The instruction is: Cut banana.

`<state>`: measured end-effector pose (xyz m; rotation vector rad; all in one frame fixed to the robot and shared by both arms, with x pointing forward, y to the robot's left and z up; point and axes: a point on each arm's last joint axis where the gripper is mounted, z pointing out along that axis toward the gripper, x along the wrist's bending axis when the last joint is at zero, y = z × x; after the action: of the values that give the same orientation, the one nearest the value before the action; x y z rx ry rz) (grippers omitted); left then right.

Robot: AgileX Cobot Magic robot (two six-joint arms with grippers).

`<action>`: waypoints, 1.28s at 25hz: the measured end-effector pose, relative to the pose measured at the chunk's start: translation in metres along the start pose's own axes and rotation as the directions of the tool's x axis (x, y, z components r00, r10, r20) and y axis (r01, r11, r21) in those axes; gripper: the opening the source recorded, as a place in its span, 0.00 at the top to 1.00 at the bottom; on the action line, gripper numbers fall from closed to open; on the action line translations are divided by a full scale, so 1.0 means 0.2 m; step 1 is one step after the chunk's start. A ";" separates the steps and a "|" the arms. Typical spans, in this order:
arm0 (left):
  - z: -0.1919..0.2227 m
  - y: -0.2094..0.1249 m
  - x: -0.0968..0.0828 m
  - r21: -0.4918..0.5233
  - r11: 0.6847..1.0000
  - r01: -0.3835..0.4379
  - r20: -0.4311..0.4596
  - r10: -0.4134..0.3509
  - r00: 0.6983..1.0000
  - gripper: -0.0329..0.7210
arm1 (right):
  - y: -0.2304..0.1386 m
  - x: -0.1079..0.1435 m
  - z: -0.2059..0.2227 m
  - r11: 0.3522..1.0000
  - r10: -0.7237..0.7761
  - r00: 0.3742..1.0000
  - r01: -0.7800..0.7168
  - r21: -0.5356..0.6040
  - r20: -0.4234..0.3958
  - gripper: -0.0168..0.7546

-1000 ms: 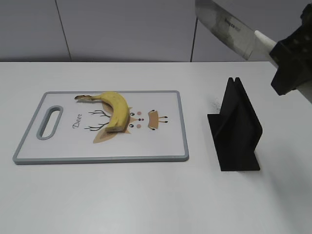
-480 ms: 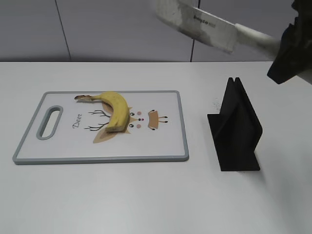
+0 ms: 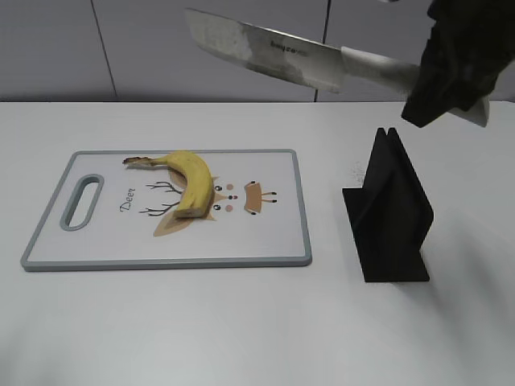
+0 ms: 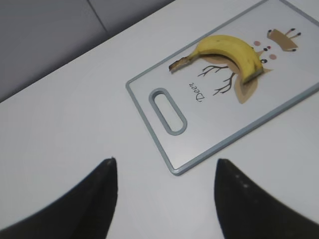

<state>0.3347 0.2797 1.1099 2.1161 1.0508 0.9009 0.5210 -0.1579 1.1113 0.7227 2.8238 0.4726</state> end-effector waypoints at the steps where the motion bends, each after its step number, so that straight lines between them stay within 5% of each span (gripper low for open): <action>1: 0.02 0.02 0.00 -0.002 1.000 -0.028 0.019 0.028 0.999 0.18 | 0.02 -0.01 0.01 1.000 -0.023 1.000 0.023 -0.001 0.001 0.76; 13: 0.27 0.41 0.18 -0.002 0.977 -0.215 0.195 0.211 0.958 0.18 | 0.17 -0.13 0.15 0.949 -0.314 0.949 0.314 -0.013 -0.028 0.76; 26: 0.66 0.65 0.27 -0.101 0.889 -0.446 0.452 0.440 0.776 0.20 | 0.28 -0.18 0.30 0.920 -0.389 0.919 0.384 -0.081 -0.066 0.76; 32: 0.81 0.66 0.18 -0.145 0.842 -0.520 0.512 0.514 0.688 0.20 | 0.33 -0.15 0.43 0.899 -0.436 0.895 0.431 -0.075 -0.096 0.76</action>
<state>0.5338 0.2099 1.1250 2.5127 0.1546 0.4640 0.5970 -0.0967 1.0575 0.0410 2.9351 0.5142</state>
